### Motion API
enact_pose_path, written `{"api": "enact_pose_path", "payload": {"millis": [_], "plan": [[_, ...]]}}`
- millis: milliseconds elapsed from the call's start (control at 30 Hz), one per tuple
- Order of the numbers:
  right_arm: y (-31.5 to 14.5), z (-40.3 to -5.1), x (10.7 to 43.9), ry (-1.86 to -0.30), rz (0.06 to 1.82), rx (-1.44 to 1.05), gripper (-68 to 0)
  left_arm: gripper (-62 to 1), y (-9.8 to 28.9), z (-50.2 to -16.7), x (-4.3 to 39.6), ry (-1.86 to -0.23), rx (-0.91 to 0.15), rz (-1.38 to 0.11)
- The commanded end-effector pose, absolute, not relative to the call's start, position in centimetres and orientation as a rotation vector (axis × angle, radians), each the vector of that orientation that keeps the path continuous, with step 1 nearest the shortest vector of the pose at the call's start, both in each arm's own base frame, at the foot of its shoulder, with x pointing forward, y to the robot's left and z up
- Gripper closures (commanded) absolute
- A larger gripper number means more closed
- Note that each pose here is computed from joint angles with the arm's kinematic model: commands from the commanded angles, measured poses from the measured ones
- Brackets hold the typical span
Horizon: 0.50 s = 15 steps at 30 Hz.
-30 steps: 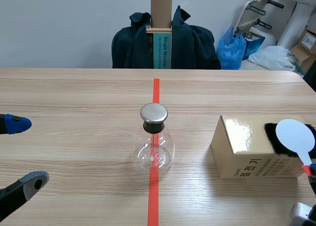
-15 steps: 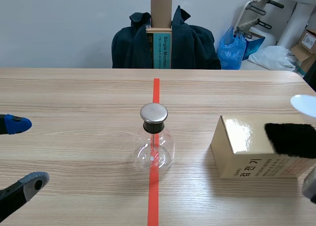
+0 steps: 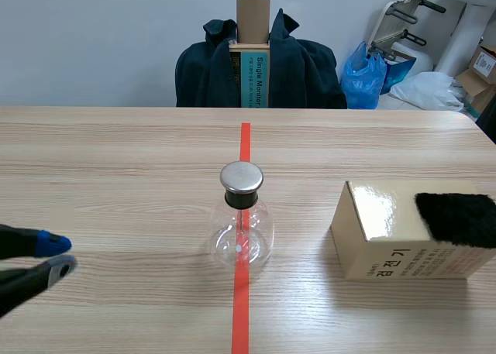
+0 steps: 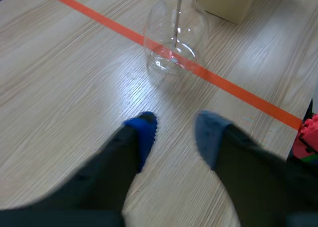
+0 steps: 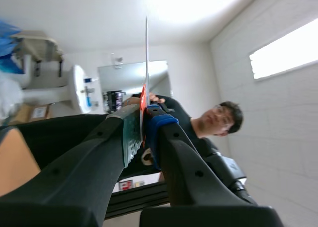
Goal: Do the electroscope experiment.
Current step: 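Bring the plate to the electroscope and point at the metal foil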
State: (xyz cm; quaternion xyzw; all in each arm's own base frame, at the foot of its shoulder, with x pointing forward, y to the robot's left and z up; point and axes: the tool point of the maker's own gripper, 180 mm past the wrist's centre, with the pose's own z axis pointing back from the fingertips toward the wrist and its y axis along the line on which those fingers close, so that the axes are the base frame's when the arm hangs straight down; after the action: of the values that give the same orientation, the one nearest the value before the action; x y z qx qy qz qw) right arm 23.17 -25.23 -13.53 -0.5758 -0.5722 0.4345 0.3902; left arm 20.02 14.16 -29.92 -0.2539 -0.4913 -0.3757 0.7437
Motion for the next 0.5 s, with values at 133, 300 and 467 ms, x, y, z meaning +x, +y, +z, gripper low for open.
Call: {"api": "enact_pose_path", "payload": {"millis": [133,300,467], "plan": [[-24.6,-9.6,23.0,-1.538,1.066,-1.549,-0.8,-2.0,12.6,-31.1,23.3,-1.117,-0.609,-0.799],[-24.0,-7.5,22.7,-1.620,0.988,-1.544,-0.8,-2.1,10.8,-32.3,25.8,-1.164,-0.667,-0.763],[-23.3,-6.6,22.7,-1.661,0.976,-1.527,-0.8,-2.1,8.6,-33.7,27.1,-1.171,-0.706,-0.777]]}}
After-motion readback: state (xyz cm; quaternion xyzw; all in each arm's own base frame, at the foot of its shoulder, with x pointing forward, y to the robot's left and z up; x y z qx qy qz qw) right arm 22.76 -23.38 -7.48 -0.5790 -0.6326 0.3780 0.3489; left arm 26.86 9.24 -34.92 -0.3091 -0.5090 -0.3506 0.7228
